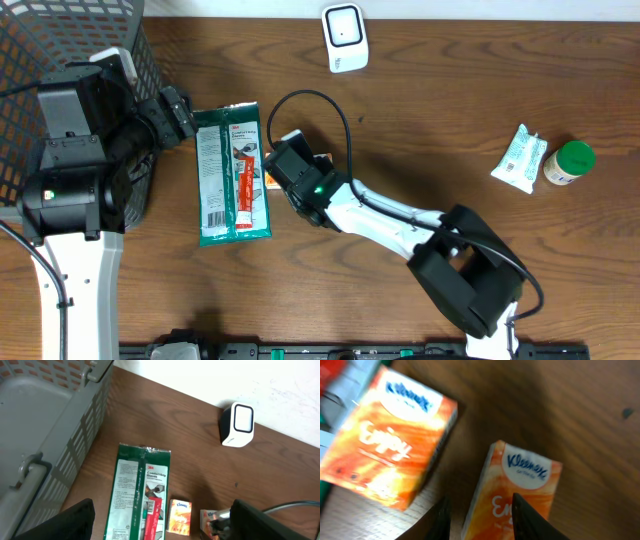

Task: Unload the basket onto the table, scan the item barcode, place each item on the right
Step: 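Lower the right gripper and grasp the right Kleenex pack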

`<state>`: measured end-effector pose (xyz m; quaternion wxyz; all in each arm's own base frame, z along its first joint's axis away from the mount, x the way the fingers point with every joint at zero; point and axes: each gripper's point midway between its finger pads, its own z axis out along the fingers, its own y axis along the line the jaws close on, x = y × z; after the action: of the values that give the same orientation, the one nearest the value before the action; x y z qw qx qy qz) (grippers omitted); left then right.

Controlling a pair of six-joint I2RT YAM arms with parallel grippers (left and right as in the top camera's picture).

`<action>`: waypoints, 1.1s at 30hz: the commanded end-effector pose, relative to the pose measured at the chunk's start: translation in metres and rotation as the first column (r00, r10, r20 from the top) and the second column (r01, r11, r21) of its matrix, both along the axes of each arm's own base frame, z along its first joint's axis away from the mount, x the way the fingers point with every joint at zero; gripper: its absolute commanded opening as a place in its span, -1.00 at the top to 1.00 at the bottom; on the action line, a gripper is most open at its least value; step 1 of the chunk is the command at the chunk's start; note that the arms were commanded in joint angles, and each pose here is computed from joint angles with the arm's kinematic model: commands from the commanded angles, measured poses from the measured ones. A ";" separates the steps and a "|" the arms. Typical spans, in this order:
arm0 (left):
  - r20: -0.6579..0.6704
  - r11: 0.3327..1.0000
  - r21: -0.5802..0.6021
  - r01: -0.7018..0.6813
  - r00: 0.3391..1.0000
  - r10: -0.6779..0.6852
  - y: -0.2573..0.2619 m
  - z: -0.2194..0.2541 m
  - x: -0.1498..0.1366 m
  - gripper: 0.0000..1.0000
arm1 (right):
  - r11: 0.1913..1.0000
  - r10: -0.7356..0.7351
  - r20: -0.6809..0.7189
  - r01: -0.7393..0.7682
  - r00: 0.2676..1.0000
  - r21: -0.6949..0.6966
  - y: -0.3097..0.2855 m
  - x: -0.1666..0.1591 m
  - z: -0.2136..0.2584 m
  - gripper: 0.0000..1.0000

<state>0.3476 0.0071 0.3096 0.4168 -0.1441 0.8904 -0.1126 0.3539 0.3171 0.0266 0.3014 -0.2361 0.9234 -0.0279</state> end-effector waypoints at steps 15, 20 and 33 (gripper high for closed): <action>0.007 1.000 0.006 0.007 1.000 -0.007 0.001 0.003 0.000 -0.74 | 0.994 -0.044 0.022 0.046 0.999 -0.100 -0.021 0.005 -0.009 0.31; 0.007 1.000 0.006 0.007 1.000 -0.007 0.001 0.003 0.000 -0.74 | 0.981 0.003 -0.007 -0.005 1.000 -0.195 -0.033 -0.001 -0.013 0.31; 0.007 1.000 0.006 0.007 1.000 -0.007 0.001 0.003 0.000 -0.74 | 0.977 0.030 0.127 -0.002 0.991 -0.214 -0.041 0.010 0.053 0.09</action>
<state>0.3475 0.0071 0.3095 0.4166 -0.1440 0.8905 -0.1128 0.3538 0.2773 0.0341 0.2895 -0.2792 0.9043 -0.1432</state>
